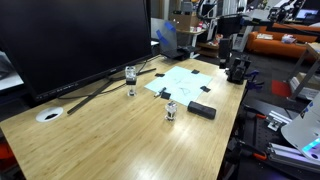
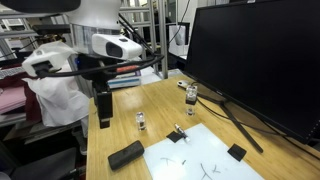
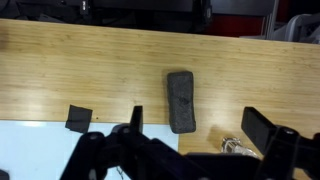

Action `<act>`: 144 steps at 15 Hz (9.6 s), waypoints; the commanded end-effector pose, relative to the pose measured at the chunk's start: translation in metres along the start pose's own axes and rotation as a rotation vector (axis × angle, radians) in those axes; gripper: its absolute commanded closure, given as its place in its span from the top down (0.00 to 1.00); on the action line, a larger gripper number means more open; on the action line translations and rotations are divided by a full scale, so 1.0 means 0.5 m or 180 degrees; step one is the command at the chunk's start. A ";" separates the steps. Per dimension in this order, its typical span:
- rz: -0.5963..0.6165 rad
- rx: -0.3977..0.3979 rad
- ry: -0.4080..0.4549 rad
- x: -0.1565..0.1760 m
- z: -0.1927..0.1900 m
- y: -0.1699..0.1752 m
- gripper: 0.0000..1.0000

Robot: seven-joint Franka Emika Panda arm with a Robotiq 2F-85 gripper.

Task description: Wipe the whiteboard with the black eraser

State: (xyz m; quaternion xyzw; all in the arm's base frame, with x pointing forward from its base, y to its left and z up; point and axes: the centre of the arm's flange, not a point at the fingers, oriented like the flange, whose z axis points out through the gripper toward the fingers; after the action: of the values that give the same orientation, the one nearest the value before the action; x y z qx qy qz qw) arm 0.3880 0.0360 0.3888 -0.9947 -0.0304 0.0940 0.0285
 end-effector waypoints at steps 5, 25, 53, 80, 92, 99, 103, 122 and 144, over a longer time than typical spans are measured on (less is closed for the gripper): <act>-0.0069 -0.0096 -0.0259 0.113 0.184 -0.044 1.00; -0.0305 -0.0177 -0.0466 0.188 0.408 -0.068 1.00; -0.0227 -0.0402 -0.0196 0.213 0.328 0.008 0.25; -0.1406 -0.0218 -0.0826 0.371 0.386 0.084 0.25; -0.0792 -0.0254 -0.0896 0.471 0.355 0.321 0.25; -0.0745 -0.0174 -0.0943 0.498 0.349 0.352 0.25; -0.1075 0.0013 -0.0994 0.485 0.378 0.266 0.25; -0.0692 0.0120 -0.1108 0.486 0.366 0.427 0.25; -0.0879 0.0182 -0.0993 0.620 0.355 0.385 0.25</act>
State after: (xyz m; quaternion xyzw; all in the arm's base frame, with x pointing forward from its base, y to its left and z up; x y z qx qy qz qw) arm 0.6621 -0.1441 0.1594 -0.9597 -0.1425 0.2369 0.0497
